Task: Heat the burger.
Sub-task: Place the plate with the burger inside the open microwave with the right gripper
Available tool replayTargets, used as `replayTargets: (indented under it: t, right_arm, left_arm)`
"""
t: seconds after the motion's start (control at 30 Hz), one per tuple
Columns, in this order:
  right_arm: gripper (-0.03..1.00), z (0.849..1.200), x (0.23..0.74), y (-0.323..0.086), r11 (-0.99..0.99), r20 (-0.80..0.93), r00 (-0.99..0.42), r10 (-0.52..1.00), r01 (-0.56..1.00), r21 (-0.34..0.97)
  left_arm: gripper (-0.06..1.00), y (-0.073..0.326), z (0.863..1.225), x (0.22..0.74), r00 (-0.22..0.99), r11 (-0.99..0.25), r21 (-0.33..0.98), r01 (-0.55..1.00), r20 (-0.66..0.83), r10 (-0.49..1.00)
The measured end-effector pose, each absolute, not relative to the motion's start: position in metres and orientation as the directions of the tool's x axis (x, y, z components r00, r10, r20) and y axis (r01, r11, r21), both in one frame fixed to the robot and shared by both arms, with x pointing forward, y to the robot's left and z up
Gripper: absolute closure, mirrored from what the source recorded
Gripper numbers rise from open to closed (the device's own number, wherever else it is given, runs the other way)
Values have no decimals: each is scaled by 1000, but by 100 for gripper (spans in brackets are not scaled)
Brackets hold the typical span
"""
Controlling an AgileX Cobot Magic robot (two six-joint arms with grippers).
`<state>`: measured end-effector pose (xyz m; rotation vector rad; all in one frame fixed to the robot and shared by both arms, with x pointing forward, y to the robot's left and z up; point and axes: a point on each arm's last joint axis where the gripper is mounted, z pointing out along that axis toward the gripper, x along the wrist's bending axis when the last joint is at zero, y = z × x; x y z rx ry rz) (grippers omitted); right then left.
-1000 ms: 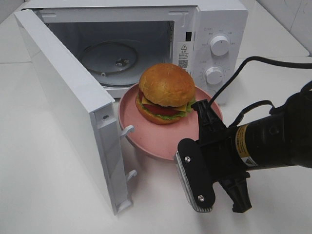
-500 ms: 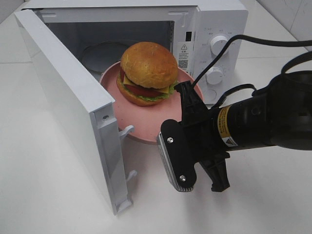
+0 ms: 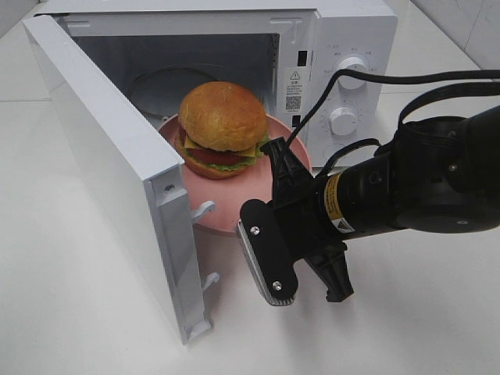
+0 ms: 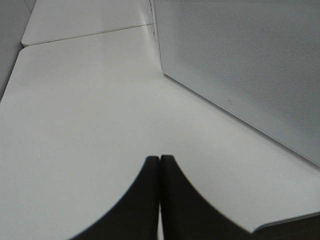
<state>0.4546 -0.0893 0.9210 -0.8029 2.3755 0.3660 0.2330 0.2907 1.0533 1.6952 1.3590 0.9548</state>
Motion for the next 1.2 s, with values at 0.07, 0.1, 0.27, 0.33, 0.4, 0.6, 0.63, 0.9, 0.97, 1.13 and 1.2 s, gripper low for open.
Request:
replayTargets:
  t: [0.07,0.1,0.27,0.33,0.4,0.6,0.63,0.9,0.97,1.13,1.2]
  right_arm:
    - [94,920,457,-87,779,-619,-638,-459,-624,65]
    - [94,920,459,-86,778,-619,-636,-461,-625,63]
    - [94,919,460,-87,789,-605,-644,-468,-613,43]
    - [94,918,460,-89,793,-598,-648,-471,-608,34]
    - [94,918,460,-89,796,-595,-650,-473,-605,29]
    - [94,917,460,-91,801,-586,-655,-476,-598,18]
    - [94,917,460,-91,801,-586,-655,-476,-598,18]
    - [94,917,460,-93,809,-574,-664,-479,-587,3]
    - [94,917,460,-93,810,-574,-665,-478,-586,4]
    - [94,916,460,-93,832,-566,-694,-444,-554,27]
    - [94,916,460,-94,844,-560,-711,-426,-535,38]
  left_arm:
    - [94,291,1053,233,158,-155,892,424,96,983]
    - [94,291,1053,233,158,-155,892,424,96,983]
    - [94,291,1053,233,158,-155,892,424,96,983]
    - [94,291,1053,233,158,-155,892,424,96,983]
    - [94,291,1053,233,158,-155,892,424,96,983]
    - [94,291,1053,233,158,-155,892,424,96,983]
    - [94,291,1053,233,158,-155,892,424,96,983]
    - [94,291,1053,233,158,-155,892,424,96,983]
    - [94,291,1053,233,158,-155,892,424,96,983]
    - [94,291,1053,233,158,-155,892,424,96,983]
    - [94,291,1053,233,158,-155,892,424,96,983]
